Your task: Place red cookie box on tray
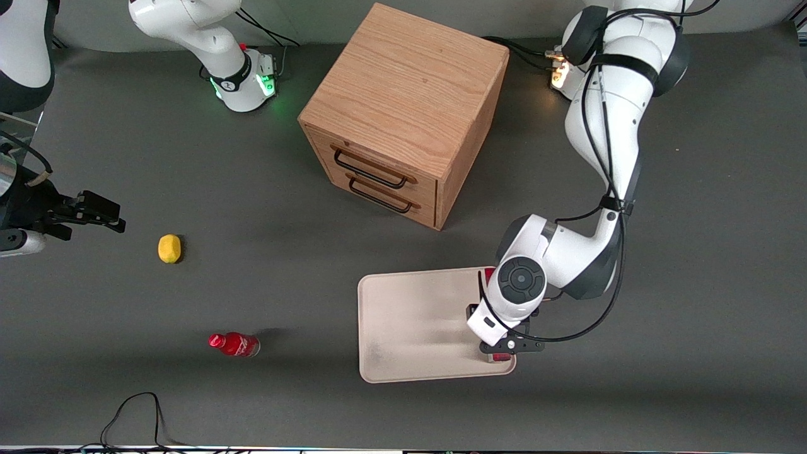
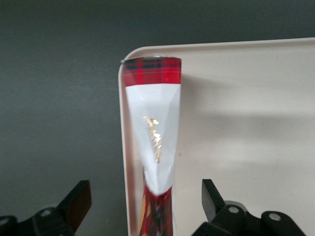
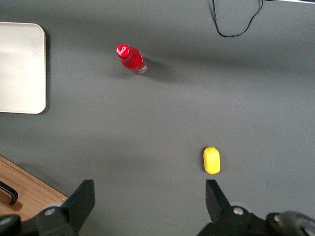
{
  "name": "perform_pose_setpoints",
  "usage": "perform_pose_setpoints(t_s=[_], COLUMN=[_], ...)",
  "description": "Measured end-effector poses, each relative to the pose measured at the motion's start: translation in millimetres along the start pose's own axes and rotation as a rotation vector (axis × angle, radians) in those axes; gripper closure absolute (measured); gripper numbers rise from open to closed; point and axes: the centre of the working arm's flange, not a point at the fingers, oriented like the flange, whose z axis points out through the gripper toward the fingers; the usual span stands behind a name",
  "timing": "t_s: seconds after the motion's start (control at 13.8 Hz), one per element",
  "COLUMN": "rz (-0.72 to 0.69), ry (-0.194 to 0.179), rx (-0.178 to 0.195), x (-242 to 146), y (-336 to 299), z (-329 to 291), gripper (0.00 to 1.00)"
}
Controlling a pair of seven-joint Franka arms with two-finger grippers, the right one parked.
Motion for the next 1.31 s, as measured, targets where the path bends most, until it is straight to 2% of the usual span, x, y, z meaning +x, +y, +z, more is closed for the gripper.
perform_pose_setpoints(t_s=[0.15,0.29,0.51,0.8,1.02,1.31], rz=[-0.007,-0.013,-0.012,-0.021,-0.034,-0.052], ry=[-0.010,0.000,0.041,0.067,0.083,0.052], rx=[0.020,0.024,-0.001,-0.036,-0.043,-0.020], x=[-5.1,-16.7,-48.6,-95.3,-109.6,-92.1], y=[-9.5,-19.5,-33.1,-58.4,-73.8,-113.1], z=[-52.1,-120.1,-213.5,-300.6,-328.1,-309.4], gripper=[0.00,0.00,0.00,0.00,0.00,0.00])
